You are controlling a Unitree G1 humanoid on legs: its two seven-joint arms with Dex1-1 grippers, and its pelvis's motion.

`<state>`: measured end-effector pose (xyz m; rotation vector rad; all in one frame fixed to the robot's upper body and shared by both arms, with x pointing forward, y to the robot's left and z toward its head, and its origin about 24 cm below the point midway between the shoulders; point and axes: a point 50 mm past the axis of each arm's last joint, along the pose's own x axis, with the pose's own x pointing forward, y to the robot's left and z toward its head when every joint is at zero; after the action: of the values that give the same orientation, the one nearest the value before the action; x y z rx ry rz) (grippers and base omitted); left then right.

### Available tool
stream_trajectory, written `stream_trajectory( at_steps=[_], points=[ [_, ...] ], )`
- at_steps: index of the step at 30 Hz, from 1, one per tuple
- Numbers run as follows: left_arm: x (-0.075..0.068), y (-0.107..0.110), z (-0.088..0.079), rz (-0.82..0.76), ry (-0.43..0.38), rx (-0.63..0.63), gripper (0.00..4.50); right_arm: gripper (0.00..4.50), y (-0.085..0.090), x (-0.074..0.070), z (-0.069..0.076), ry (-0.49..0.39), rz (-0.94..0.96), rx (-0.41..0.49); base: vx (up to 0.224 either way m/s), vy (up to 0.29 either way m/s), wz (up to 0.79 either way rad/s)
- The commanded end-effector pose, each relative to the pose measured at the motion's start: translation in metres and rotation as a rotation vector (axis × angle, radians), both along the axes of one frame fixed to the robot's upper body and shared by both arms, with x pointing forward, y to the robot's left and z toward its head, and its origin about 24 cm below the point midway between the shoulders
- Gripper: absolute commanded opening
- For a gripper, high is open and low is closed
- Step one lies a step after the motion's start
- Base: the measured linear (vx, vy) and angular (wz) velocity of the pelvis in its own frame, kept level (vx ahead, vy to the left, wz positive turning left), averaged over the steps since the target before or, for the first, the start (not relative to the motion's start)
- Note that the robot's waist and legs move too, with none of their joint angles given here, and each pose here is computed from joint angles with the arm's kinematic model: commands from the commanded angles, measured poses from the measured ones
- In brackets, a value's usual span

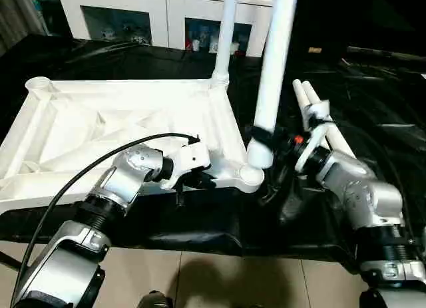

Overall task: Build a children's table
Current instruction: Insert table leg to table base

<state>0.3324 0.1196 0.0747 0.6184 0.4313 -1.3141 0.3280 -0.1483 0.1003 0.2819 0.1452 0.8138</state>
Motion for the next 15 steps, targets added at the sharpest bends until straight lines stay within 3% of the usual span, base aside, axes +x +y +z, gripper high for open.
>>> stream_trajectory(
  at_steps=[1, 5, 7, 8, 11, 15],
  points=[
    [-0.0016, -0.0062, 0.0027, -0.033, -0.021, -0.03, 0.0, 1.86, -0.0039, 0.0008, -0.0014, -0.023, -0.027, -0.014, 0.0, 0.0, 0.0],
    [0.0039, -0.0052, 0.0066, 0.027, -0.083, -0.053, 0.0, 1.86, -0.0044, 0.0028, 0.0051, -0.082, -0.072, 0.028, 0.0, 0.0, 0.0],
    [0.0027, -0.0051, 0.0083, 0.016, -0.049, -0.068, 0.0, 1.86, -0.0046, 0.0025, 0.0059, -0.087, -0.068, 0.024, 0.0, 0.0, 0.0],
    [0.0023, -0.0047, 0.0097, 0.012, -0.038, -0.075, 0.44, 1.86, -0.0047, 0.0025, 0.0062, -0.09, -0.067, 0.023, 0.0, 0.0, 0.0],
    [0.0008, -0.0043, 0.0118, -0.005, -0.018, -0.086, 0.55, 1.86, -0.0047, 0.0027, 0.0065, -0.096, -0.064, 0.021, 0.0, 0.0, 0.0],
    [0.0041, -0.0038, 0.0103, 0.019, -0.07, -0.073, 0.96, 1.86, -0.0041, 0.0014, 0.0076, -0.12, -0.067, 0.013, 0.0, 0.0, 0.0]
  ],
)
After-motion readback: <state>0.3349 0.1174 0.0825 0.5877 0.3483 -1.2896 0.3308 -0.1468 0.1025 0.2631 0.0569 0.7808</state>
